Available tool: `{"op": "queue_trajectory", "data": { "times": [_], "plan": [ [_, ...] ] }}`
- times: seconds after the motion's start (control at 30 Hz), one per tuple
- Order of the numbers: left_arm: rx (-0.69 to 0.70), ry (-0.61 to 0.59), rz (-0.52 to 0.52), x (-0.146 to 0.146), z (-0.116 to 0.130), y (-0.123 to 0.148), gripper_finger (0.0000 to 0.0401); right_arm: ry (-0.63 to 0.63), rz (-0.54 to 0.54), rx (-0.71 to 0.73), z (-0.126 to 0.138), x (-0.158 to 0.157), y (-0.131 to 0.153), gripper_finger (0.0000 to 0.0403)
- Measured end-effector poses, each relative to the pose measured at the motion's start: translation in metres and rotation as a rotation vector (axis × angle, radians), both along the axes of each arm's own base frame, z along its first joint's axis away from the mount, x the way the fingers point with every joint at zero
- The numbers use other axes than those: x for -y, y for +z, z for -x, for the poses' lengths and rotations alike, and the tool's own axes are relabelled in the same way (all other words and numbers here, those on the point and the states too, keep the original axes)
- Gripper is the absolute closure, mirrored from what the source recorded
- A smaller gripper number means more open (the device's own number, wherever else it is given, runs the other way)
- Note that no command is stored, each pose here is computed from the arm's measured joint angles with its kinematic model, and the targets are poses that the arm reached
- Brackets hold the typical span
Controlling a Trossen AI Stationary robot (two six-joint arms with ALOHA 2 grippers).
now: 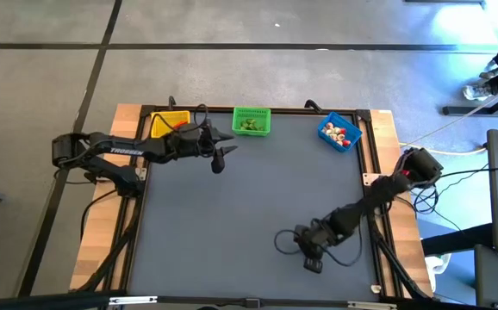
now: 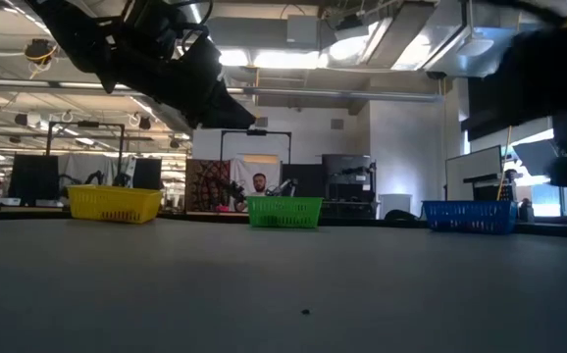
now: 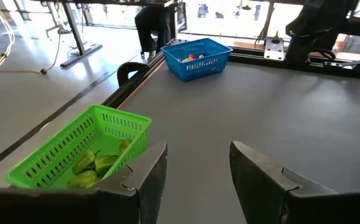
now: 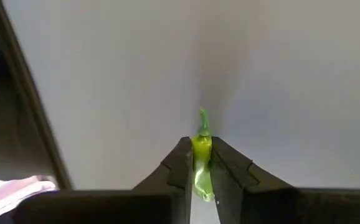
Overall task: Sort produce into baskets
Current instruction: Put the green chili pepper into the yellow basket
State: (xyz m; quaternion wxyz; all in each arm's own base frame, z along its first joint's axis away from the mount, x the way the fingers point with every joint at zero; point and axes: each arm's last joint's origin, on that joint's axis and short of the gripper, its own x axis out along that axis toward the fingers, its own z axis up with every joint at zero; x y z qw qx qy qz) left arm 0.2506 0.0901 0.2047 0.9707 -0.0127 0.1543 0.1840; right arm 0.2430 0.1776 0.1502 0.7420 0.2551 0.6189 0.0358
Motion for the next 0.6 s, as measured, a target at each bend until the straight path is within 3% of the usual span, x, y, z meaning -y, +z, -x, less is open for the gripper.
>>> {"op": "queue_trajectory", "data": {
  "times": [0.13,0.33,0.6],
  "plan": [
    [-0.008,0.016,0.019,-0.003,0.001,-0.001,0.0204,0.026,0.039,0.033,-0.011,0.023,0.004,0.0359],
    [-0.049,0.026,0.03,-0.005,0.004,-0.005,0.0139,0.015,0.181,0.092,-0.019,0.065,0.019,0.0359],
    [-0.041,0.015,0.032,-0.002,0.001,-0.006,0.0131,-0.037,0.296,0.243,-0.035,0.124,0.038,0.0359]
  ]
}}
